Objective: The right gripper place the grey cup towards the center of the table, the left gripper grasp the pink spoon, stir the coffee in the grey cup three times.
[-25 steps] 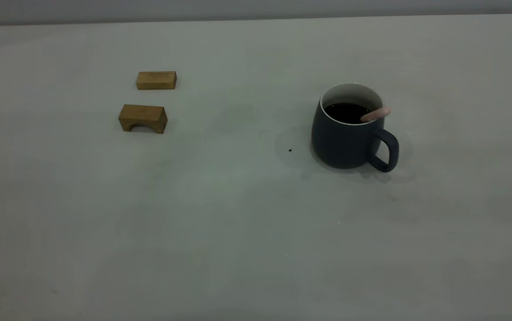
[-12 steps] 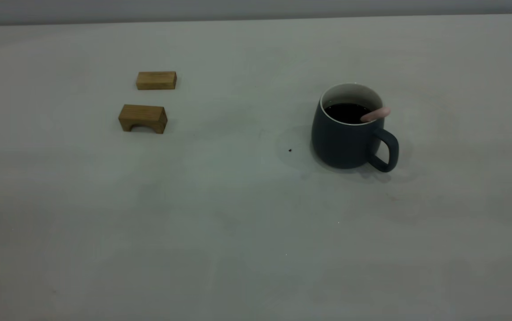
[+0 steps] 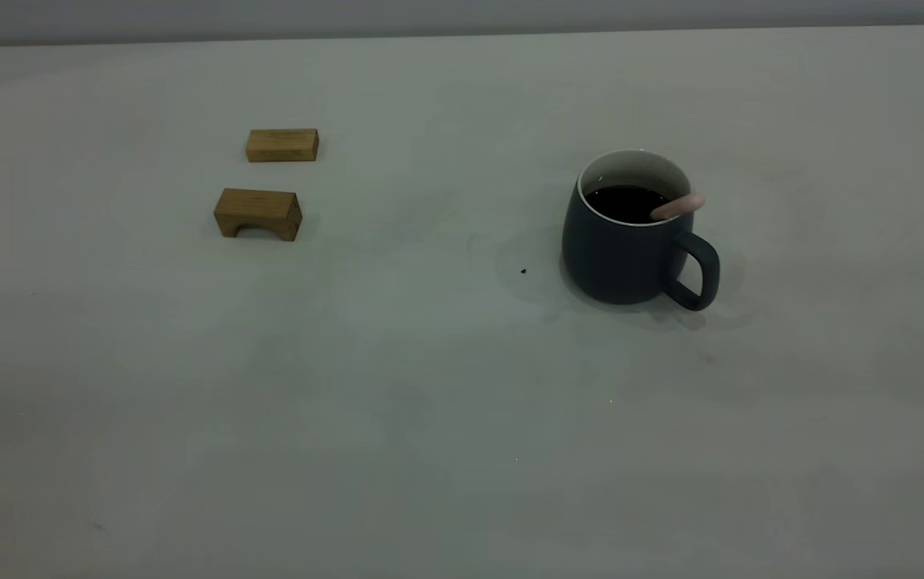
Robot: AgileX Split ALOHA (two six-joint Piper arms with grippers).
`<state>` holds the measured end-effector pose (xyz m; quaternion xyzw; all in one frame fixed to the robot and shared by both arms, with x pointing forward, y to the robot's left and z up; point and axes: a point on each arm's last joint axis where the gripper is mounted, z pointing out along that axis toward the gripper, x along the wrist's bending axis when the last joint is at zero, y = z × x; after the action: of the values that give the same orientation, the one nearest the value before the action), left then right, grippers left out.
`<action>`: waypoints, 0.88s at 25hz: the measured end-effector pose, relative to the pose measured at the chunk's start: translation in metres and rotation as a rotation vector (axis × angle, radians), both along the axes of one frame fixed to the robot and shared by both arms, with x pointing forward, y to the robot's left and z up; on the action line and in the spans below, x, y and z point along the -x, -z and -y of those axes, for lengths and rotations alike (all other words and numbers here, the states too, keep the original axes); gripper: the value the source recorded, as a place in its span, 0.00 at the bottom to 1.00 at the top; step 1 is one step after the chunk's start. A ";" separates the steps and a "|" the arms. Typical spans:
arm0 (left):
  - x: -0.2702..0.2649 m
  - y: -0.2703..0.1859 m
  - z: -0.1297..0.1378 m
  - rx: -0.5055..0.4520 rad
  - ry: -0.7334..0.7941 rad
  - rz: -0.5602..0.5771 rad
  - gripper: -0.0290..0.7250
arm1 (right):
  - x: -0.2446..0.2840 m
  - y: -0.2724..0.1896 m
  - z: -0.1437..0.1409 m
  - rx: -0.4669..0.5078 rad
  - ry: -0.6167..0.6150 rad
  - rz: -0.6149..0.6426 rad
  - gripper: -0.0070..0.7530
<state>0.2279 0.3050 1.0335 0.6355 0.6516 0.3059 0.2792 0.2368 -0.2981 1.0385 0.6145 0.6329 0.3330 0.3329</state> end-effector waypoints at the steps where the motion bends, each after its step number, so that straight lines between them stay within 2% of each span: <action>1: 0.000 0.000 0.000 0.000 -0.008 0.000 0.72 | 0.000 0.000 0.000 0.000 0.000 0.000 0.33; 22: 0.006 0.001 0.000 -0.001 -0.023 0.042 0.72 | 0.000 0.000 0.000 0.000 0.000 0.000 0.33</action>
<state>0.2222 0.3045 1.0330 0.6215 0.6528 0.3229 0.2888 0.2368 -0.2981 1.0385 0.6145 0.6329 0.3330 0.3329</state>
